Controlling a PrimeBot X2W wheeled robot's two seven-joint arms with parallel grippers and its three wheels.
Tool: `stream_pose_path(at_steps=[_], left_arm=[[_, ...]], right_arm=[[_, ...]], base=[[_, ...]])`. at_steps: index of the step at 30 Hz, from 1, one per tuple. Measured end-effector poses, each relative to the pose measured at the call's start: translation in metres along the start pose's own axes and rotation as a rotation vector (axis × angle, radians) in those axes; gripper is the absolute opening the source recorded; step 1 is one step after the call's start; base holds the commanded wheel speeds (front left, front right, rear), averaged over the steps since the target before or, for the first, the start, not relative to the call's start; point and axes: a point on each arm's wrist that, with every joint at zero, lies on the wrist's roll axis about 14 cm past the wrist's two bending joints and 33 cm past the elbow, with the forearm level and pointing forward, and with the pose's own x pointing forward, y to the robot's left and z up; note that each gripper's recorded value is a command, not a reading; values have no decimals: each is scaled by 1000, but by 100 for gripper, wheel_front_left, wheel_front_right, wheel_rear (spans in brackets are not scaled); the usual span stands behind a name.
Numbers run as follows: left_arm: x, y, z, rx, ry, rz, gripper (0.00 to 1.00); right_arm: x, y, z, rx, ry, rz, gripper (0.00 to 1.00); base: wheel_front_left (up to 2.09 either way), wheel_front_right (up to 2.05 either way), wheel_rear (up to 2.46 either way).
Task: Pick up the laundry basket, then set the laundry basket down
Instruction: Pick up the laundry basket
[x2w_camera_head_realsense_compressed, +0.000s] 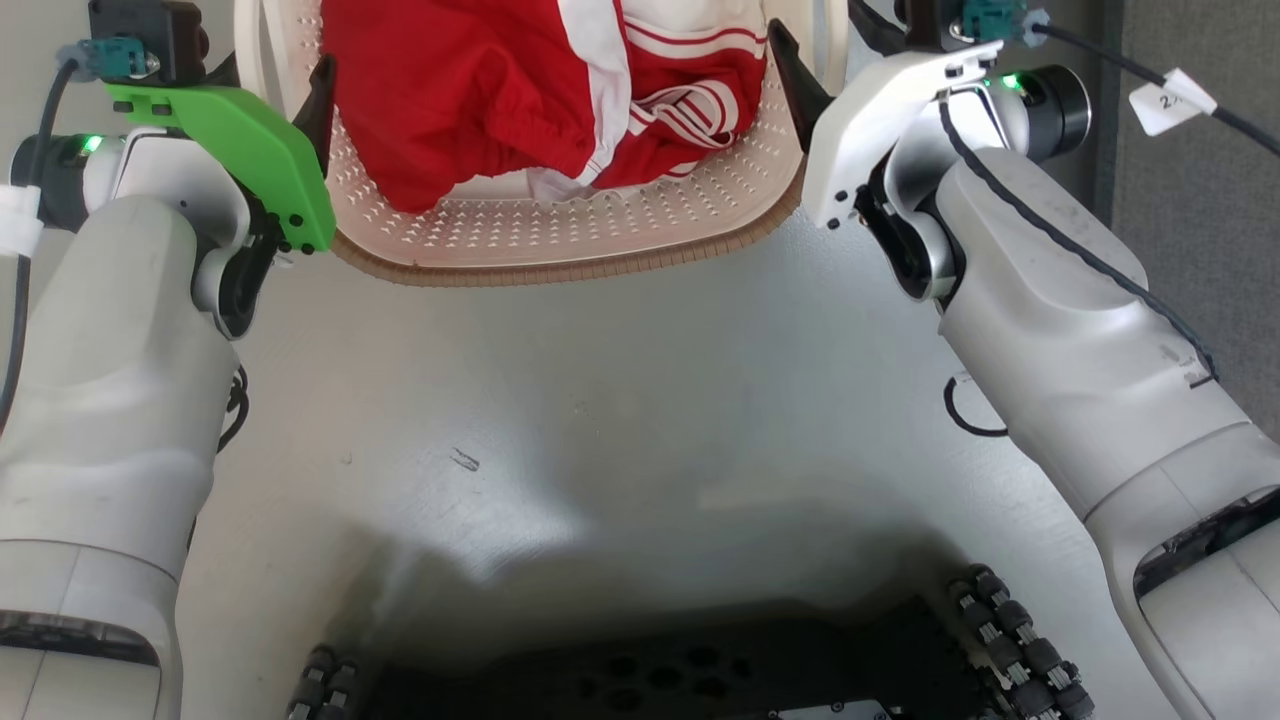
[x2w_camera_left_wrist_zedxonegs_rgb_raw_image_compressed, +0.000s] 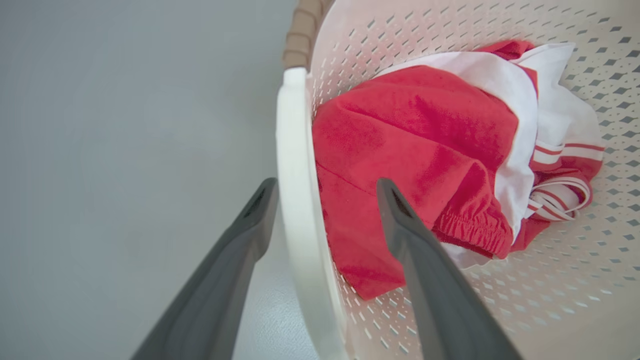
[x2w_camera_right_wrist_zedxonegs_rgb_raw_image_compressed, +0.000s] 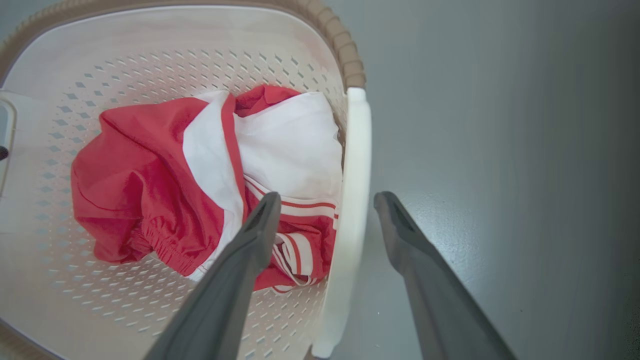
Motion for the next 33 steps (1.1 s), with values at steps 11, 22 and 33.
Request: stream_pose_path(at_steps=[11,22,33], left_arm=[[12,7,-20,-40,61,13,0],[14,7,-21,-73,61,16,0],[1,8,-14,-90,48,44,0]], right_arm=[[11,-4,-13,2,48,-9,0],[14,-6,-15,17,59,-20,0],[4,0,-4,-6,38,-17,0]], base=[[0,0,0],[0,0,0],[0,0,0]])
